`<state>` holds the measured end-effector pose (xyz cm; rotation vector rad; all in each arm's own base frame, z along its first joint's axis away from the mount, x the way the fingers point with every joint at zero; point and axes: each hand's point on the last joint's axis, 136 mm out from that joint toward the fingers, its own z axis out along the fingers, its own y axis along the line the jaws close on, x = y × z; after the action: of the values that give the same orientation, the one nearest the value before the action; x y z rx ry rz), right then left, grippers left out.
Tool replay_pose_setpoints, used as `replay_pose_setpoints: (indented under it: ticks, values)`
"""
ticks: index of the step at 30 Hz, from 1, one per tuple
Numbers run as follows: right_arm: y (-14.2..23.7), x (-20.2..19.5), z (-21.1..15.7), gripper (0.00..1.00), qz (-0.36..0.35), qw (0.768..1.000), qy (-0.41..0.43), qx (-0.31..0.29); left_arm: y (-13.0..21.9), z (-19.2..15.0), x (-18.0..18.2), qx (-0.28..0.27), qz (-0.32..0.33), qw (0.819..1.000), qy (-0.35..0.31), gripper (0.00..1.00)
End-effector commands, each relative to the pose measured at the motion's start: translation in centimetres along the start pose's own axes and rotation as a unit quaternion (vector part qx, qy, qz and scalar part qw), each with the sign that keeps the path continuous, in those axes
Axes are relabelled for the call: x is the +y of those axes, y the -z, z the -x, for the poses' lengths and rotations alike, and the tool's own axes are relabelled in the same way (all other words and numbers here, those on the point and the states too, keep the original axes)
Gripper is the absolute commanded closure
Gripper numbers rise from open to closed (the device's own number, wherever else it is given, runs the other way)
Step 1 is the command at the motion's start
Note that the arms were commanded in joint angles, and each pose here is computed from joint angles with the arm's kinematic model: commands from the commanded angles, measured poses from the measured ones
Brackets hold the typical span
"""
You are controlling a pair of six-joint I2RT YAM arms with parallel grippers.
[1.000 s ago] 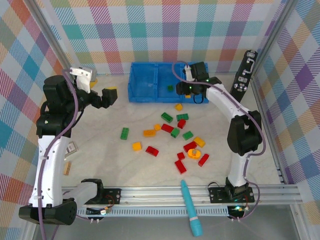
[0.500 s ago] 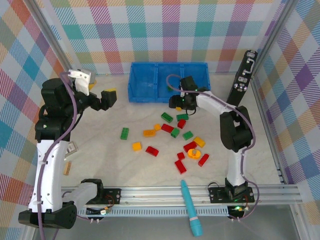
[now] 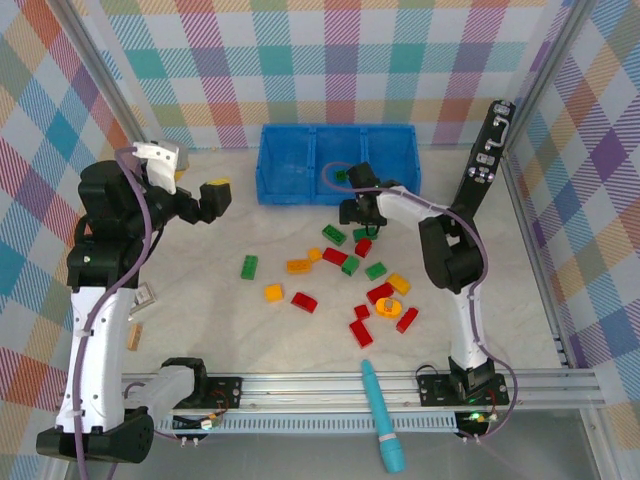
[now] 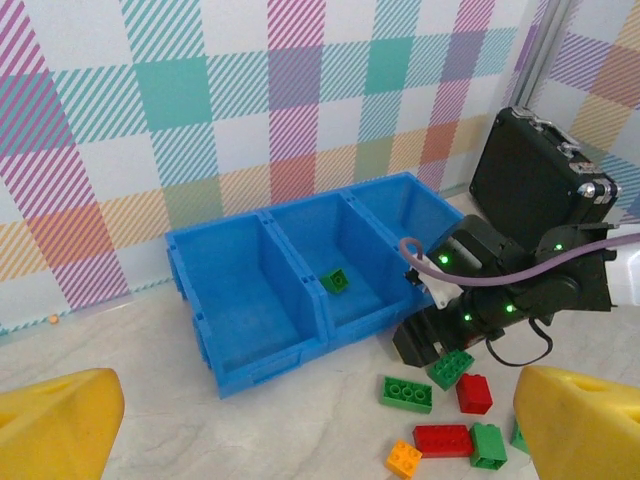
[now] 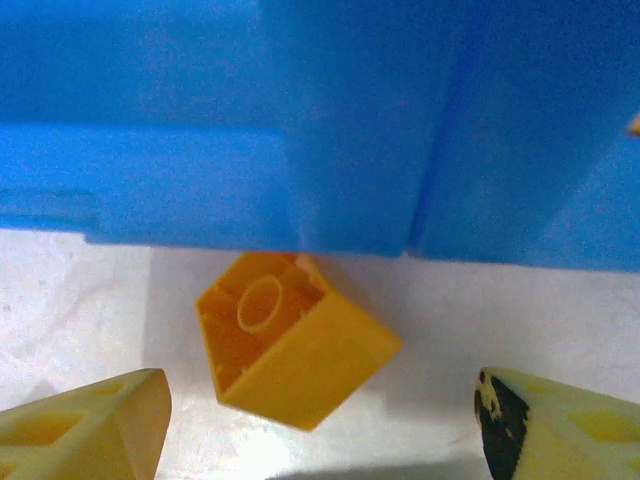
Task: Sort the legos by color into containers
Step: Pick up the lego from the top-center of the table.
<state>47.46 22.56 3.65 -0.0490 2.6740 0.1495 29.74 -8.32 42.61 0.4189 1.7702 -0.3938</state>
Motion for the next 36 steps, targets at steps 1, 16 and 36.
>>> replay_pose_setpoints:
  ticks: [1, 16, 36]
  values:
    - [-0.3, 0.4, 1.5, 0.22, -0.007, 1.000, 0.002, -0.021, -0.2, 0.3, 0.6, -0.005, 0.007, 1.000, -0.010, 0.00]
    - [-2.1, 0.2, 0.6, 0.40, -0.017, 1.000, 0.003, -0.002, -0.5, -0.2, 0.8, 0.002, 0.008, 1.000, -0.007, 0.00]
    - [7.0, -0.6, 2.5, 0.59, -0.013, 0.998, 0.035, -0.049, 0.3, 0.0, 0.3, -0.008, 0.009, 1.000, -0.014, 0.00]
